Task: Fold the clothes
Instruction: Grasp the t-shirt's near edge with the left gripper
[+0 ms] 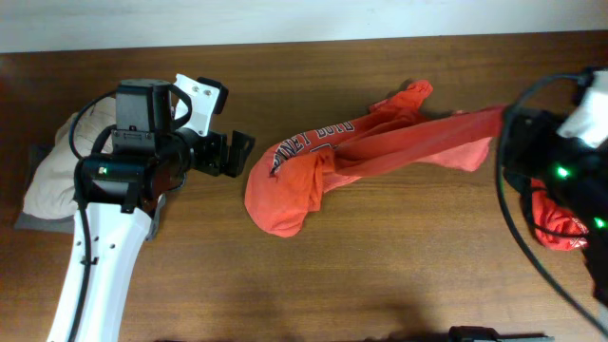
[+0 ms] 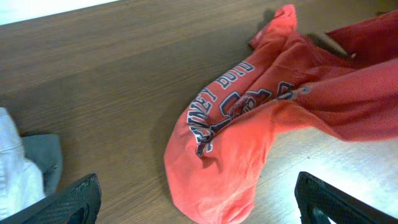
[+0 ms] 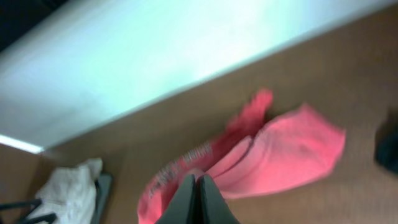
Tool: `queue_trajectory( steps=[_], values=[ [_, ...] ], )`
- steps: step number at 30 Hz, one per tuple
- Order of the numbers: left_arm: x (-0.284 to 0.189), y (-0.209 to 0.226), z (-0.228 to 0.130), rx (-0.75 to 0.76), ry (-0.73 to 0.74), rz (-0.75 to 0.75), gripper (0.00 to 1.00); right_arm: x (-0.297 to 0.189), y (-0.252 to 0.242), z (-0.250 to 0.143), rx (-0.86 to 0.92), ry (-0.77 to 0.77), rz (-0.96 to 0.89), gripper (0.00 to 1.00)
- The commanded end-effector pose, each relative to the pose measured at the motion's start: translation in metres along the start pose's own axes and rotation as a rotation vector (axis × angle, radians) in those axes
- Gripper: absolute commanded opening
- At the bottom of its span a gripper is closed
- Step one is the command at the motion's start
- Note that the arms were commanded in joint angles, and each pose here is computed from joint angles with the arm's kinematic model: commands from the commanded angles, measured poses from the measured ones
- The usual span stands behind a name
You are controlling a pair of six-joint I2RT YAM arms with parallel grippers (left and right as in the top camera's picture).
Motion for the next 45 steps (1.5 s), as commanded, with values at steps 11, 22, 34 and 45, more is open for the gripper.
queue_trajectory(
  steps=[11, 22, 34, 45],
  values=[
    [0.043, -0.049, -0.007, 0.125, 0.114, -0.225, 0.99, 0.012, 0.011, 0.033, -0.049, -0.153, 0.037, 0.04],
    [0.098, -0.093, -0.026, 0.259, 0.293, -0.260, 0.83, 0.016, 0.004, 0.036, -0.030, -0.181, -0.050, 0.04],
    [0.118, -0.163, -0.059, 0.443, 0.301, 0.177, 0.83, 0.028, 0.000, 0.034, 0.082, -0.141, -0.064, 0.04],
    [0.165, -0.177, -0.086, 0.442, 0.300, 0.299, 0.79, 0.026, 0.004, 0.031, 0.100, -0.111, -0.015, 0.04]
  ],
)
Point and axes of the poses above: each gripper's point midway between its finger pads, its own x axis out along the fingers, its own y axis along the line the jaws close on, z = x × y, the point moved 10 cm from there along -x, back along the fingers, and after that the axes turned 5 degrees about x, right-handed, at the moved point
